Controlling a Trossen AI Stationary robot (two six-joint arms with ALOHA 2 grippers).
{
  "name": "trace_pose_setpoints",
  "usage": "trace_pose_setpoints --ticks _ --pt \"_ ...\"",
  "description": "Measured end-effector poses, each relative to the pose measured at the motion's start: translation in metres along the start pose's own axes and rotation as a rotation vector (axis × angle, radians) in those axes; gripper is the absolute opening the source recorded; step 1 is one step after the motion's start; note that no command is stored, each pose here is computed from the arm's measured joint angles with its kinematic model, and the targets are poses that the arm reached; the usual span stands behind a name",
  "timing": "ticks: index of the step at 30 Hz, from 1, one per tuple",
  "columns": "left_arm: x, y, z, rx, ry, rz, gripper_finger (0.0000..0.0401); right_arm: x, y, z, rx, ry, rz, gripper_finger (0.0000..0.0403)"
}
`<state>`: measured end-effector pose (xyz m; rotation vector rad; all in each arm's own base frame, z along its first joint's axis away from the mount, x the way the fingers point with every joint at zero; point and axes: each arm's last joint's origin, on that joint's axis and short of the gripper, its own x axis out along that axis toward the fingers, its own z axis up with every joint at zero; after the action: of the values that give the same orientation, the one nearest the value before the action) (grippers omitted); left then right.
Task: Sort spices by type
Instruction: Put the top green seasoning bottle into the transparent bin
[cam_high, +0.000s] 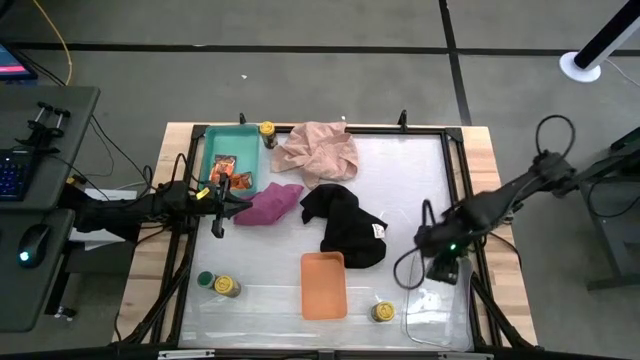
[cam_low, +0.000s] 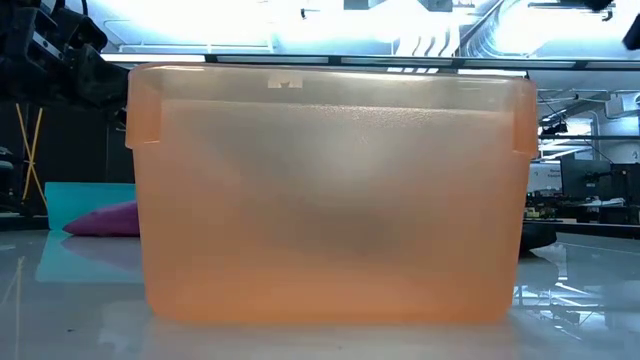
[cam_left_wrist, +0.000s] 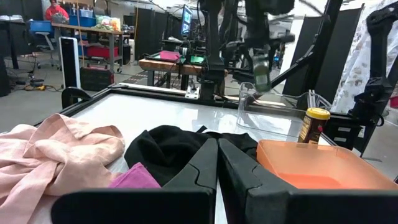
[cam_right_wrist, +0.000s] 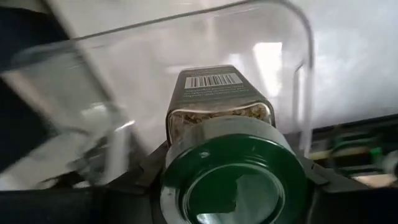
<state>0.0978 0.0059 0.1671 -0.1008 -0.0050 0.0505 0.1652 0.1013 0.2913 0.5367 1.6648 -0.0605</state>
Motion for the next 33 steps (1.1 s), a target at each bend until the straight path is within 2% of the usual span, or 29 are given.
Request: trace_pose_setpoints --ticks 4,15,19,27,33 --pt "0.0 0.0 0.0 0.0 0.0 0.0 0.0001 0.023 0.01 0.017 0.001 0.012 -0.14 0.0191" --pt "0.0 0.0 0.0 0.0 0.0 0.0 0.0001 0.068 0.027 0.05 -0.081 0.071 -0.231 0.0191" --pt "0.0 0.0 0.0 0.0 0.0 0.0 0.0001 0.072 0.027 0.053 -0.137 0.053 -0.26 0.0191" --pt "0.0 0.0 0.0 0.0 0.0 0.0 0.0001 0.072 0.03 0.056 -0.337 0.012 -0.258 0.0191" --pt "0.0 0.0 0.0 0.0 0.0 0.0 0.0001 0.072 0.029 0.057 -0.354 -0.004 -0.288 0.0191"
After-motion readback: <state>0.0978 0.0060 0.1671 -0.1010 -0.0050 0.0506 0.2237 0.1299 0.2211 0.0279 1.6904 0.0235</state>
